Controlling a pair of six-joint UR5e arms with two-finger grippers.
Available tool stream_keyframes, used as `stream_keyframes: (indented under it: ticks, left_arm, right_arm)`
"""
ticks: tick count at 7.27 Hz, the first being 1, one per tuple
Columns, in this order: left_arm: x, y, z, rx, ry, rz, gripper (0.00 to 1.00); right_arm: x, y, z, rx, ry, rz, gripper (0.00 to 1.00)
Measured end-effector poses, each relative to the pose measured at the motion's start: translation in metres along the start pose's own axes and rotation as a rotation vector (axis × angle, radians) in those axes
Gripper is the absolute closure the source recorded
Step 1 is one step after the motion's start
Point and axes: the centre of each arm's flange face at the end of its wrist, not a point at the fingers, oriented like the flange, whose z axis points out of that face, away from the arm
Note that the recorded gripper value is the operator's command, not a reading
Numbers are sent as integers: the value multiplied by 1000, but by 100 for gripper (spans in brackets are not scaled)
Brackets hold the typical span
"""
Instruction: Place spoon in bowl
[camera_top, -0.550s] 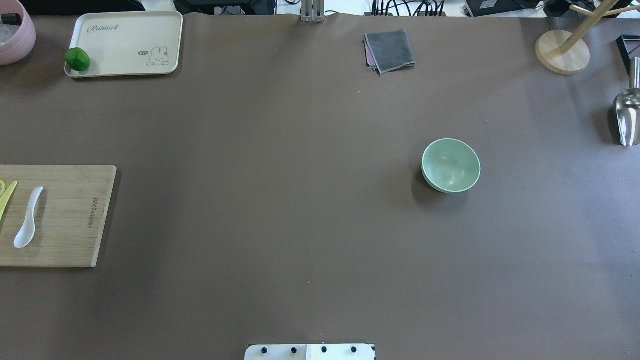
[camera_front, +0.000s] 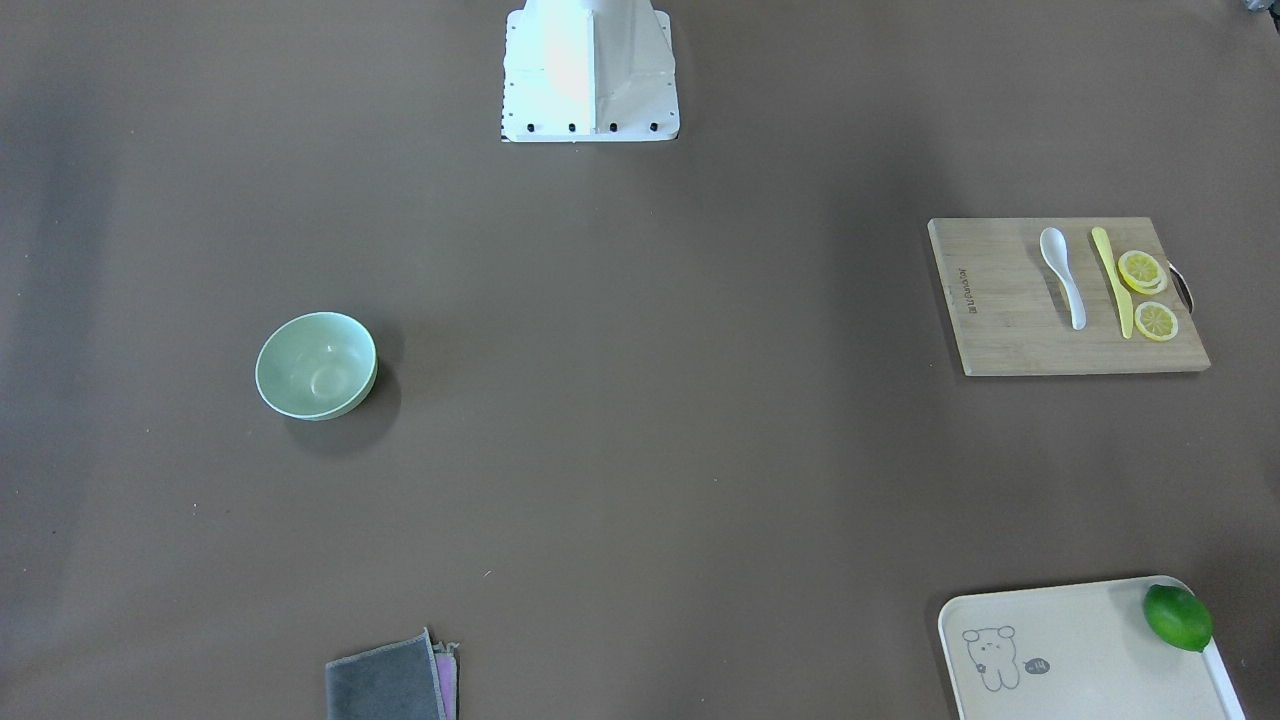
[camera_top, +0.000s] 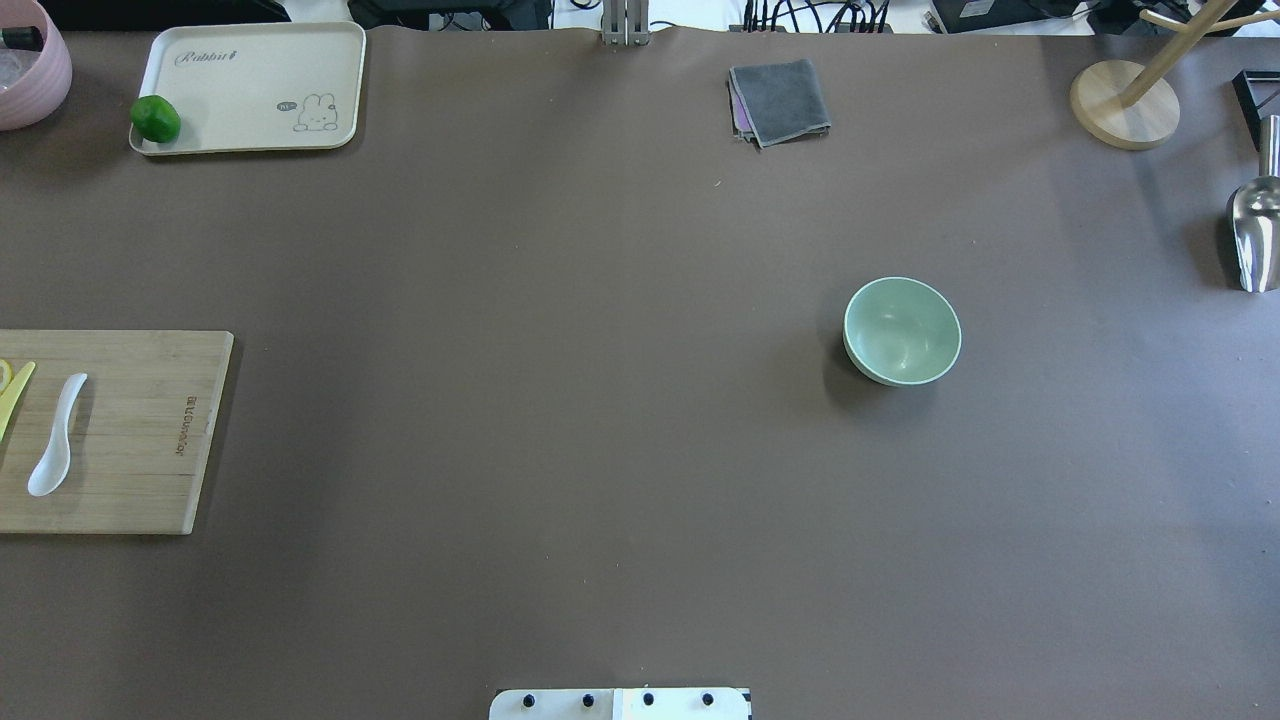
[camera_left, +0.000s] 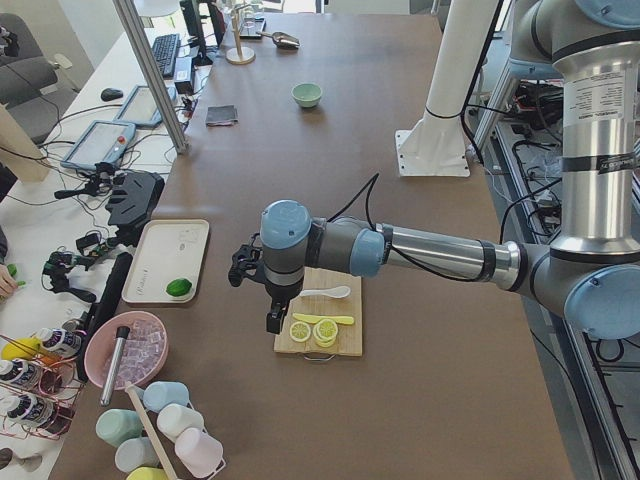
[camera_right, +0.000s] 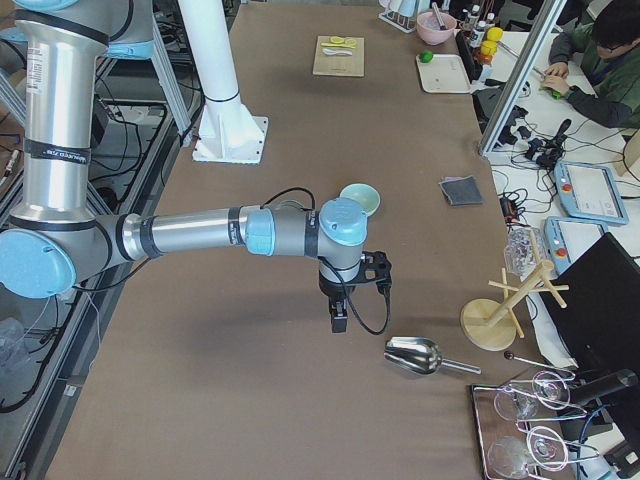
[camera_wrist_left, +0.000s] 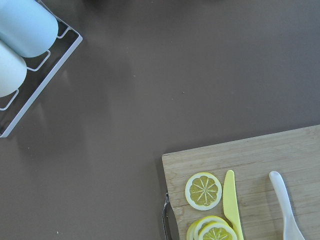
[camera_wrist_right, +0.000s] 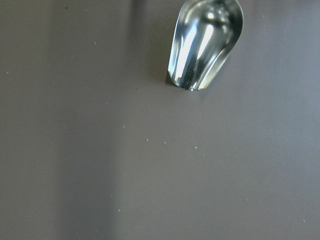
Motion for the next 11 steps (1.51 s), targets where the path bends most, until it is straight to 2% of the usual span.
stream_keyframes:
  ticks: [2,4,6,7,9,10,11]
  left_arm:
    - [7,-6,-8,18,-1,15,2]
    - [18,-31,-22,91,-12,72,2]
    - [17,-69,-24,163,-13,93,2]
    - [18,-76,-25,190,-9,91,2]
    - [25,-69,-18,255,17,109,2]
    - [36,-67,-11,274,42,105,2]
    - [47,-67,-4,279,62,105,2]
  right_arm:
    - [-25,-14,-32,117,11,-93,0]
    - [-33,-20,-41,176,9,-120,0]
    - [-29,-23,-27,225,6,-156,0]
    - [-40,-34,-11,233,-13,-146,0]
    - [-115,-62,30,200,-94,19,1]
    - [-168,-68,58,195,-124,104,1]
    - [-228,-72,84,214,-149,187,2]
